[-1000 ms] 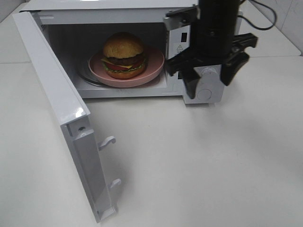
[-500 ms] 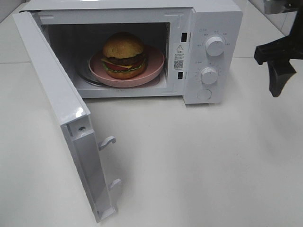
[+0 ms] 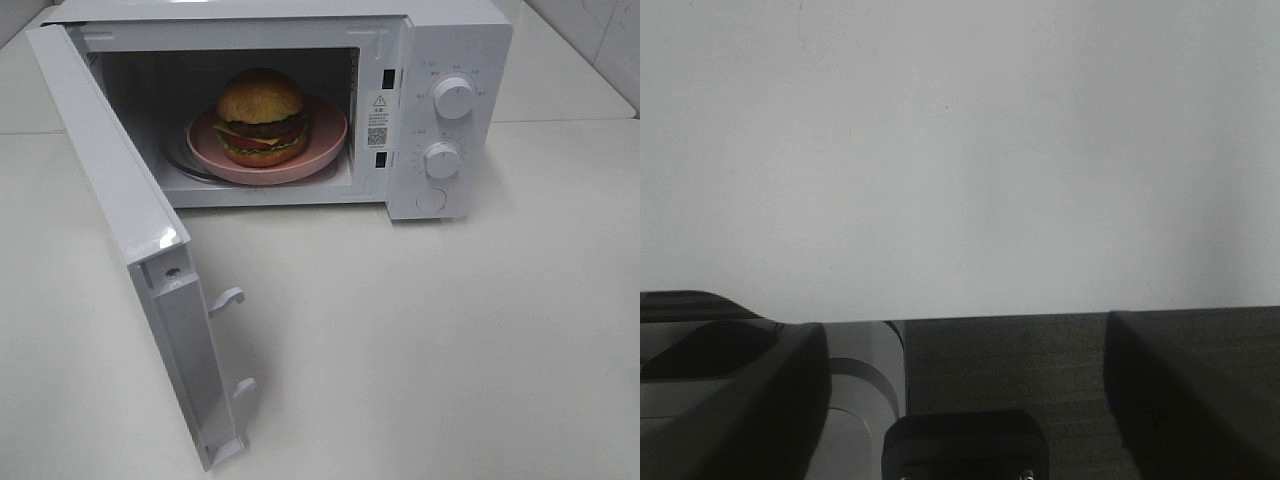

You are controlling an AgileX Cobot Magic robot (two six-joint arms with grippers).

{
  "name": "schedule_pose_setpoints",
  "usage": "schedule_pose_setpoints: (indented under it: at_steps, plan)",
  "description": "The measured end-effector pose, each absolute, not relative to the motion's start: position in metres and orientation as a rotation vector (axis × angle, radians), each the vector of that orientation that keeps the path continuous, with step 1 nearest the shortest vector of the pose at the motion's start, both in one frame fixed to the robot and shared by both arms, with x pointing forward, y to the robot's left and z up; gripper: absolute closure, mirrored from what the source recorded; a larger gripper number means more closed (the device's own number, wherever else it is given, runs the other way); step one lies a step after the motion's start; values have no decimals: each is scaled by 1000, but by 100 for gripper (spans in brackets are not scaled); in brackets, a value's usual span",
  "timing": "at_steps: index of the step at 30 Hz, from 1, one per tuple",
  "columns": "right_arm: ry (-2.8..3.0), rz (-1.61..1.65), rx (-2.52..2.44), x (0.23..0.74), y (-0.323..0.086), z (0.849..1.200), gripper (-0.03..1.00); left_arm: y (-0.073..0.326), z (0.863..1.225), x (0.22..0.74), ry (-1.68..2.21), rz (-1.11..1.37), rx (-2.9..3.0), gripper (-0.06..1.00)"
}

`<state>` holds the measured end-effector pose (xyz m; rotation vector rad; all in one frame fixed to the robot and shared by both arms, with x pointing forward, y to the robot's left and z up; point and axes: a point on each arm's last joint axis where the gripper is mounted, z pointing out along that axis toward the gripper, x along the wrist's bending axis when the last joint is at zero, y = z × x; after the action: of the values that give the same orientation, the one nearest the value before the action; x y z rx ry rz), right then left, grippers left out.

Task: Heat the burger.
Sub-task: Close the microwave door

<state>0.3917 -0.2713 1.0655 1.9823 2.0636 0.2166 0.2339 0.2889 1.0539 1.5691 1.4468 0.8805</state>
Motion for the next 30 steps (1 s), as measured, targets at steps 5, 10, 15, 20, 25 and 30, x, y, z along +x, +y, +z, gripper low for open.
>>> schedule_pose_setpoints:
  at_steps: [5,10,15,20,25,30]
  plan:
    - [2035,293,1958,350,-282,1049,23,289,1054,234,1447,881,1569,94]
    - [1937,518,1883,307,-293,1047,23,289,1054,234,1447,881,1569,94]
    - [1848,716,1780,289,-297,1055,23,289,1054,234,1447,881,1569,94]
    - [1787,922,1615,270,-298,1058,23,289,1054,234,1447,881,1569,94]
    - [1747,1096,1450,245,-299,1059,23,289,1054,234,1447,881,1569,94]
    - [1704,1163,1389,233,-301,1059,23,289,1054,234,1447,881,1569,94]
